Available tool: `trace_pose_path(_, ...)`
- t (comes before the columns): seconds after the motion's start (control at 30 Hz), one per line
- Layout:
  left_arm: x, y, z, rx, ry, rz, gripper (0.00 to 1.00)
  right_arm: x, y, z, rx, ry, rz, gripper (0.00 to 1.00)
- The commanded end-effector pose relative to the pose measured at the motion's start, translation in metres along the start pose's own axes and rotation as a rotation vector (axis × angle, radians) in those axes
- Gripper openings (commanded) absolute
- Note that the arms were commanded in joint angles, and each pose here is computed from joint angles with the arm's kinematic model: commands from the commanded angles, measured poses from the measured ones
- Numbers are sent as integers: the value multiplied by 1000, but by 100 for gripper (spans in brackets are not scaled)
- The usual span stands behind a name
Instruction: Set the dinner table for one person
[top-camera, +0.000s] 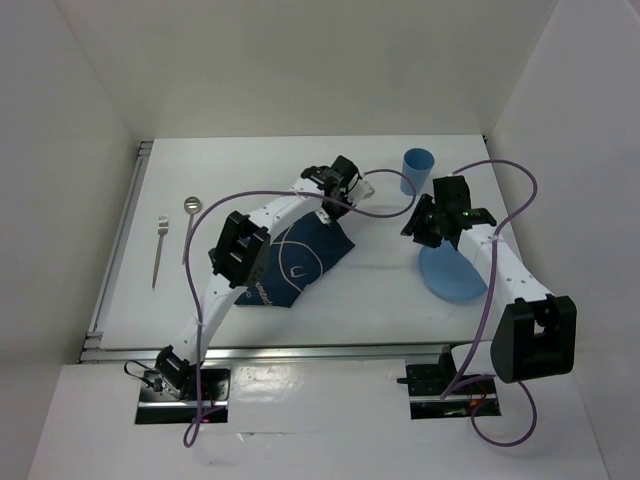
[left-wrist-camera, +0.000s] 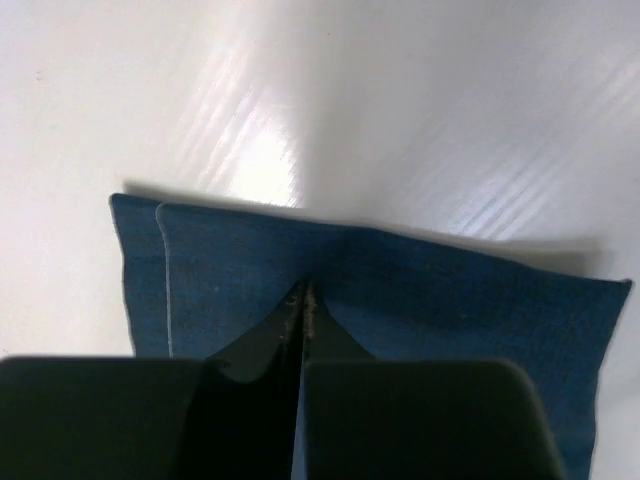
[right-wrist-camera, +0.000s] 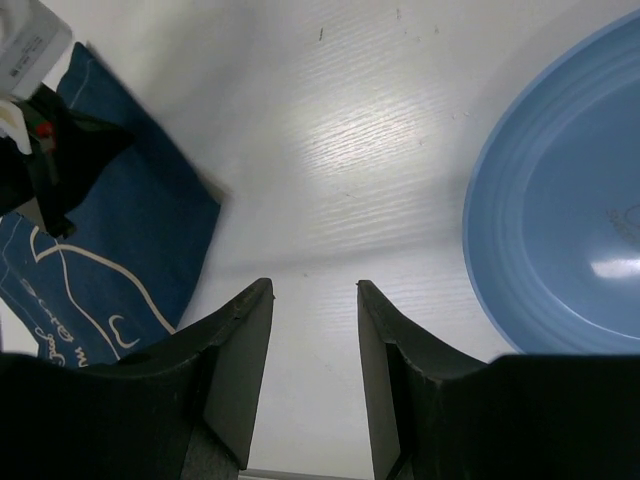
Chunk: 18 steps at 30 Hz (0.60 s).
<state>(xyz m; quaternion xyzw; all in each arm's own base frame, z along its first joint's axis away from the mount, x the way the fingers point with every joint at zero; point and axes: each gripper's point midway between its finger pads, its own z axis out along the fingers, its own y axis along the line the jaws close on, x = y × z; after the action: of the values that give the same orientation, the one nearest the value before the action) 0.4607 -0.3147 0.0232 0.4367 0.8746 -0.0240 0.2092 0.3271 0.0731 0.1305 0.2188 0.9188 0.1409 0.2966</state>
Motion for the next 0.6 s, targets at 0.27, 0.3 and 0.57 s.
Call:
trace_pose_path(0.27, 12, -26, -31, 143, 4, 39, 0, 12, 2, 0, -43, 28, -8, 46)
trace_pose_path(0.3, 6, -22, -36, 124, -17, 41, 14, 11, 5, 0, -56, 26, -8, 46)
trace_pose_path(0.57, -27, 54, -35, 84, -215, -381, 94, 14, 5, -7, -71, 23, -19, 46)
